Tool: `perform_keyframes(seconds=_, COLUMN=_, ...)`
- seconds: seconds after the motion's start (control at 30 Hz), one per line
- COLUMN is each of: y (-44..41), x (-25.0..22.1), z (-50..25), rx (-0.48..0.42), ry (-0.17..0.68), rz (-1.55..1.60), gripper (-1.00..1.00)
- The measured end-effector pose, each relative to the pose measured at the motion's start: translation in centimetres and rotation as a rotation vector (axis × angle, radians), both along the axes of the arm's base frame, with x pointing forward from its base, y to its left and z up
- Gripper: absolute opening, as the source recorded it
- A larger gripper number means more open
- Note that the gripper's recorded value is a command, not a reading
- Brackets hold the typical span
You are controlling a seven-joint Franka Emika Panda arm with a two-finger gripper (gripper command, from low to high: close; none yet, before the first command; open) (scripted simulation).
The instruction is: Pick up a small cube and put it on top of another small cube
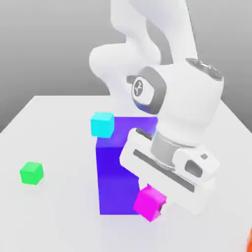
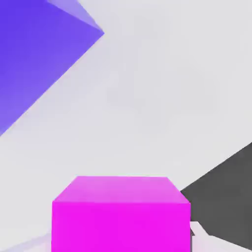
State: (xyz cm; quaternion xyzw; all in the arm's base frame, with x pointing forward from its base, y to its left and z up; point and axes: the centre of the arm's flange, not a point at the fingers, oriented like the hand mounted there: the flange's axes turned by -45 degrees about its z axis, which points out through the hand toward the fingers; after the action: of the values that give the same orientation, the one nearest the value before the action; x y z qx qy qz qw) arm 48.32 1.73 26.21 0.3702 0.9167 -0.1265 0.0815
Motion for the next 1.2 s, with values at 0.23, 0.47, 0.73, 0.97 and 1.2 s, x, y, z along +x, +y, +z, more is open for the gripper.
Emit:
perform_keyframes(seconds=0.23, y=-13.6, x=-3.2, z=1.6, rx=0.002, ry=0.017, rz=-0.169, gripper=-1.00)
perform_keyframes(seconds=0.47, y=-23.0, x=-10.3, z=1.3, rx=0.091, ry=0.014, rz=-0.345, gripper=-1.00)
perform_keyframes(seconds=0.73, y=-29.2, x=-19.6, z=-0.6, rx=0.236, ry=-0.016, rz=-0.521, gripper=-1.00)
perform_keyframes(seconds=0.97, y=-32.2, x=-25.1, z=-2.2, rx=0.311, ry=-0.035, rz=-0.577, gripper=-1.00)
perform_keyframes(seconds=1.2, y=-32.4, x=-24.6, z=-4.1, rx=0.321, ry=-0.044, rz=-0.567, gripper=-1.00)
